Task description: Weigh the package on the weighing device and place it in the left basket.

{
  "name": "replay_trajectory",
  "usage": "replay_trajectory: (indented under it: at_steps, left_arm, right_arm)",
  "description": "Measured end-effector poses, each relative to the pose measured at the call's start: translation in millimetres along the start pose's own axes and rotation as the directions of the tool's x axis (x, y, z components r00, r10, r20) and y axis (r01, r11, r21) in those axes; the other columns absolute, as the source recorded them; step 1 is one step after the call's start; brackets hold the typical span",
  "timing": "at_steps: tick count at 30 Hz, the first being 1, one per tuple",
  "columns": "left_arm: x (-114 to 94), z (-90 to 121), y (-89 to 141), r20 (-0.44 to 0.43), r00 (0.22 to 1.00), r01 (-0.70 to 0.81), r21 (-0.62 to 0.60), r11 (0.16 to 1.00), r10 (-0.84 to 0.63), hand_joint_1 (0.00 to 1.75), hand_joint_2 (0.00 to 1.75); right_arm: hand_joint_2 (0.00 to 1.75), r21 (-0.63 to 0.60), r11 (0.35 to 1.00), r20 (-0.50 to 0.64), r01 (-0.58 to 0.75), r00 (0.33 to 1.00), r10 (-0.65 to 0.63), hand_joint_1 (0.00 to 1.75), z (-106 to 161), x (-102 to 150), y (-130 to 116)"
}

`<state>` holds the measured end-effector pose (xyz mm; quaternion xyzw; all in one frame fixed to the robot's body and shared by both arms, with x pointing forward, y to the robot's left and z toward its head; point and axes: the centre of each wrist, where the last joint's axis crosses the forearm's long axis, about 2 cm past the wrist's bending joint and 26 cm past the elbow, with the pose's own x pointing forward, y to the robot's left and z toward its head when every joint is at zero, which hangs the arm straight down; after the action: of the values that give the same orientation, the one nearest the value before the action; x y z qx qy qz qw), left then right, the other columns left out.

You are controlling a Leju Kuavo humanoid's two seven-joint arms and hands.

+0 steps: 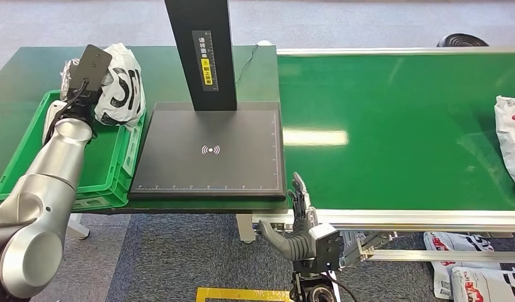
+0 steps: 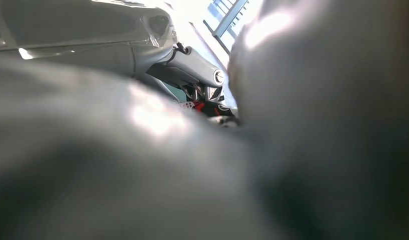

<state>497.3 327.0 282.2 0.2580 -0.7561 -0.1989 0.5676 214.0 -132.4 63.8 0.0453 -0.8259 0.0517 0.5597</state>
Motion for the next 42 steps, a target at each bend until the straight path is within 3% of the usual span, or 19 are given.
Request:
replay_trajectory:
  at_steps: [14,29,35,42]
  left_arm:
    - [-6.7,-3.8,34.7,0.035,0.998,-0.058,0.129,0.990,0.054,1.75,1.75]
    - [40.4,-33.1,104.9,0.102,0.994,0.020,0.245,0.969,-0.046,1.75,1.75]
    - [30.9,-29.2,120.7,0.095,0.994,0.027,0.282,0.959,-0.056,1.75,1.75]
    - [-4.8,-12.3,127.8,0.013,0.989,0.134,0.301,0.944,-0.145,1.75,1.75]
  right_arm:
    - [1.75,-0.002,1.000,-0.004,-0.008,1.000,0.008,0.00,4.5,2.7,0.2]
    - [1.75,-0.019,1.000,-0.020,-0.015,1.000,0.014,0.00,17.0,7.7,1.8]
    - [1.75,-0.016,1.000,-0.022,-0.016,1.000,0.015,0.00,19.9,8.6,1.7]
    - [1.75,-0.011,1.000,-0.026,-0.019,0.999,0.019,0.00,19.8,8.5,1.5]
